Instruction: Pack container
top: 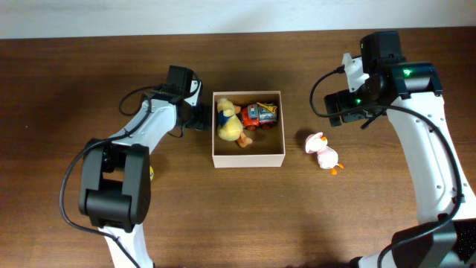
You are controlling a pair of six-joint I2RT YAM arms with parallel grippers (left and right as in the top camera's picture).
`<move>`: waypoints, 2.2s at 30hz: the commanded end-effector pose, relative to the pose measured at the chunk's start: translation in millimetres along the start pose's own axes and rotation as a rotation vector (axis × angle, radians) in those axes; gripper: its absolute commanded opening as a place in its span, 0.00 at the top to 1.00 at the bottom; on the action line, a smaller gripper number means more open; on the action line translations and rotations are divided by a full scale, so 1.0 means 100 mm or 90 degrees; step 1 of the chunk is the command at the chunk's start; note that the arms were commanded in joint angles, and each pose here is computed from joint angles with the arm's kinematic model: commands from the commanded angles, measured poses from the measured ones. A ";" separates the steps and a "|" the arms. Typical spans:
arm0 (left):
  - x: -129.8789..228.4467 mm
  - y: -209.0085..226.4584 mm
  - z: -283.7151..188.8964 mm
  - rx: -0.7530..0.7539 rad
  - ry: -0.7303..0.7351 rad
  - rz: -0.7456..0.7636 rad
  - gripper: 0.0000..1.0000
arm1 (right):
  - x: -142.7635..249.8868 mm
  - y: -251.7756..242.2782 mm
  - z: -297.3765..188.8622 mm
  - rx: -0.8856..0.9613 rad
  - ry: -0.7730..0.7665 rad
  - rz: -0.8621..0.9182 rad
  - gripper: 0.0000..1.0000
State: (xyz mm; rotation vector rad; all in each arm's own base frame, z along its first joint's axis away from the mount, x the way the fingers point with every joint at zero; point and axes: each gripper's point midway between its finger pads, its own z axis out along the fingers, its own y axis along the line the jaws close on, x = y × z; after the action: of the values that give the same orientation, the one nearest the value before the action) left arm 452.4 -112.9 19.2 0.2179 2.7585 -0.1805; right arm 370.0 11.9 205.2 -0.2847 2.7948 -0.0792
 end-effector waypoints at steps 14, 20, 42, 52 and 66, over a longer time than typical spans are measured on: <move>-0.05 -0.08 0.00 0.029 -0.004 -0.008 0.35 | -0.02 -0.05 -0.04 0.010 -0.007 0.009 0.01; -0.01 -0.08 0.00 0.028 0.005 -0.009 0.36 | -0.02 -0.05 -0.04 0.010 -0.007 0.009 0.01; -0.08 -0.09 -0.19 0.027 0.014 -0.008 0.47 | -0.02 -0.05 -0.04 0.010 -0.007 0.009 0.01; -0.24 -0.12 -0.50 0.026 -0.012 -0.002 0.47 | -0.02 -0.05 -0.04 0.010 -0.007 0.009 0.01; -0.26 -0.20 -1.48 0.033 -0.073 0.004 0.47 | -0.02 -0.05 -0.04 0.010 -0.007 0.009 0.01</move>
State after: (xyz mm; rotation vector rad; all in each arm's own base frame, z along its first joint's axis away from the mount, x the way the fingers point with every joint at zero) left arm 424.3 -111.9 125.1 0.2122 2.7259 -0.2287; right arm 370.1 11.9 205.3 -0.2857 2.7943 -0.0794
